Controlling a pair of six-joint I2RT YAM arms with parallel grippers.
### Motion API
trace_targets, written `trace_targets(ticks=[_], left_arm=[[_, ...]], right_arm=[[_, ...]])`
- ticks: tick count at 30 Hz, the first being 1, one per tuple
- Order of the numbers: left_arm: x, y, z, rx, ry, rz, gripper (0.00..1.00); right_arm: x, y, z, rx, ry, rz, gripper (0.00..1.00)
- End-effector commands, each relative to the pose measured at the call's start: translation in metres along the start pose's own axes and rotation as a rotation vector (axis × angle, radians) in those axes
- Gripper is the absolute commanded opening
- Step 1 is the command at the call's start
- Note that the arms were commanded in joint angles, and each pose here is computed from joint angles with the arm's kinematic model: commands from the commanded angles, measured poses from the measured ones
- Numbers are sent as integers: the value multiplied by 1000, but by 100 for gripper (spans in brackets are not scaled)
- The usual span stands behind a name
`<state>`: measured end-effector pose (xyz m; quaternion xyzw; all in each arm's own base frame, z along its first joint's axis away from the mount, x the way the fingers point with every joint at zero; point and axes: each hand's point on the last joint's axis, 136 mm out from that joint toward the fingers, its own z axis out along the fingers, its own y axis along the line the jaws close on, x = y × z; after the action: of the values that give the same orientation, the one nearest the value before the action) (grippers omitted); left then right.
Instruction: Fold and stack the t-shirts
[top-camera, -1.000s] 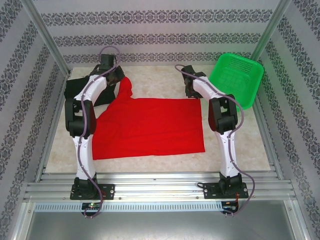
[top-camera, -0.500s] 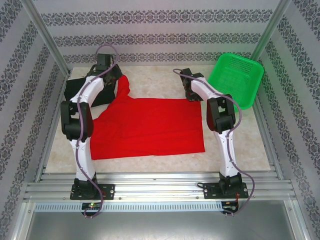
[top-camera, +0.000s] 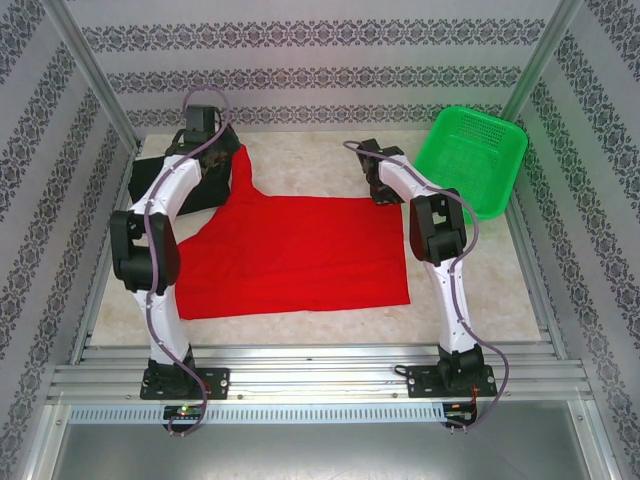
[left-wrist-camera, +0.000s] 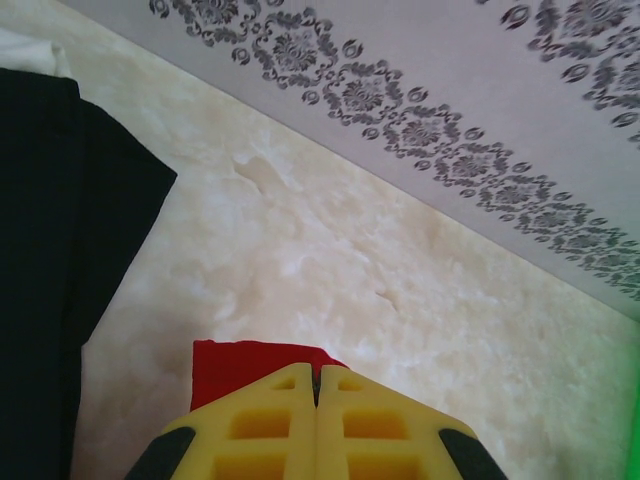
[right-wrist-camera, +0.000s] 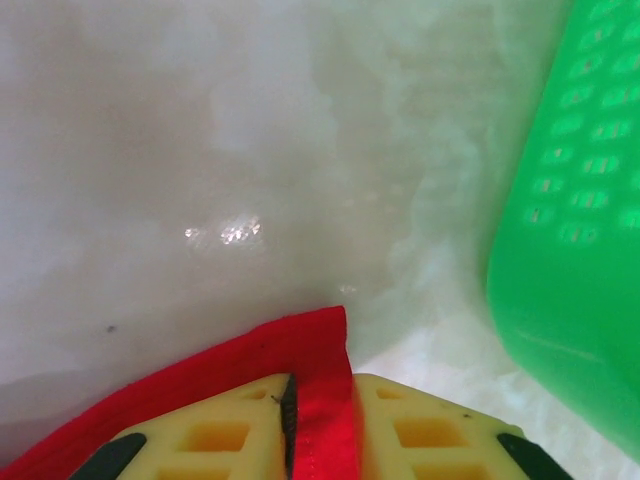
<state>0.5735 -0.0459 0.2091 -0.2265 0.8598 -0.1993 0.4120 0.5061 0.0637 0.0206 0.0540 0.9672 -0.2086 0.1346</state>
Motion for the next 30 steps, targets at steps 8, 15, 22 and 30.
trace_targets(ticks=[8,15,22,30], left_arm=[[-29,-6,-53,51,-113,-24,0],[-32,-1,-82,94,-126,-32,0],[-21,6,-90,83,-120,-37,0],[-17,4,-105,85,-110,-21,0]], right_arm=[[3,0,-4,24,0,-7,34],[4,5,-7,34,-11,-42,36],[14,13,-10,-29,28,-2,28],[22,7,-10,-54,66,58,28]])
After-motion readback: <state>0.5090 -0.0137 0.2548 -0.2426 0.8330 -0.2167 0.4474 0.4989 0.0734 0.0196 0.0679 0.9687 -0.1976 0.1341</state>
